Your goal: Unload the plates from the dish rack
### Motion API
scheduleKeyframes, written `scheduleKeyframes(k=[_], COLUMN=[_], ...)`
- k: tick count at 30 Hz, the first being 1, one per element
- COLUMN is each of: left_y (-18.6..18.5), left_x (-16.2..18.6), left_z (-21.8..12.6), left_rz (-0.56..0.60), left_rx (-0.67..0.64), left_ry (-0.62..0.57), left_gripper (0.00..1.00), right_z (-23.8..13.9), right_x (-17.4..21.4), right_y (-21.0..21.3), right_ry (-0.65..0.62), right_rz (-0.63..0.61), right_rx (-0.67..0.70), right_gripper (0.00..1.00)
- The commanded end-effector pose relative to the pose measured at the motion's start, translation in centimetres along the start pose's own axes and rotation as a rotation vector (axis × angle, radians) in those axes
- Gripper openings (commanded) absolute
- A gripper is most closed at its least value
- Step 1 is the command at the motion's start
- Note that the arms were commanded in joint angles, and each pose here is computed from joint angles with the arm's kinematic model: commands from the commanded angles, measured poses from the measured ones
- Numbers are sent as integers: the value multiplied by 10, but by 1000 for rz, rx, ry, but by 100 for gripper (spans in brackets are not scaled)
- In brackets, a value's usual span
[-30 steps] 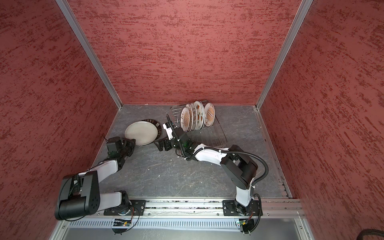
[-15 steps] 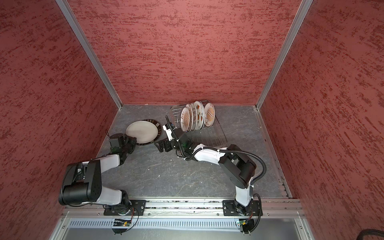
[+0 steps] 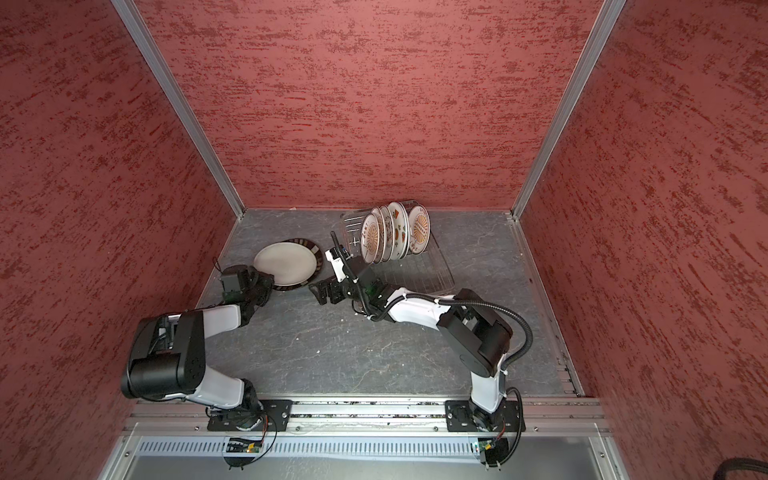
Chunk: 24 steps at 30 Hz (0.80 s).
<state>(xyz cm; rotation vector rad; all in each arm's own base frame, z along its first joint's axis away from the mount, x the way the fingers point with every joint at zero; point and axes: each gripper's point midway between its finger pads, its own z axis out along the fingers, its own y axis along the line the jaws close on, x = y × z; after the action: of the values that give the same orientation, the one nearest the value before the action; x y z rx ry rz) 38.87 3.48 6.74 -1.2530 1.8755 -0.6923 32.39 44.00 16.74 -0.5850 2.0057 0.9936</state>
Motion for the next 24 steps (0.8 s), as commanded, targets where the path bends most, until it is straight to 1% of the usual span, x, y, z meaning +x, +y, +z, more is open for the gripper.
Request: scheduleKeyframes(k=[1,4,15,18,21,22,24], left_y=[-44,-41,-30,-27,-24,-19,-16], left_x=[-19,-17,-15,-16,-18,-16,-17], left_z=[-3,-1,10,11,11,11,12], left_rz=[32,37,49,46,44,43,45], left_rx=[154,141,101,89,80,56,37], left_ry=[-62,-54,-33,-41,-52,-46,-49], left_gripper=[12,19,32,37,39,39,42], right_z=[1,3,7,8,11,12,12], right_x=[-6,-5,0,1,3,3,4], right_y=[4,3,-4,-3,-2,-2,-3], right_ry=[-17,-12,6,10,20,21,26], right_rz=[-20,-18,-14,-12,-10,-9,-9], right_rx=[-5,-3,31,22,14,15,17], right_gripper=[99,99,99,99,99,99,99])
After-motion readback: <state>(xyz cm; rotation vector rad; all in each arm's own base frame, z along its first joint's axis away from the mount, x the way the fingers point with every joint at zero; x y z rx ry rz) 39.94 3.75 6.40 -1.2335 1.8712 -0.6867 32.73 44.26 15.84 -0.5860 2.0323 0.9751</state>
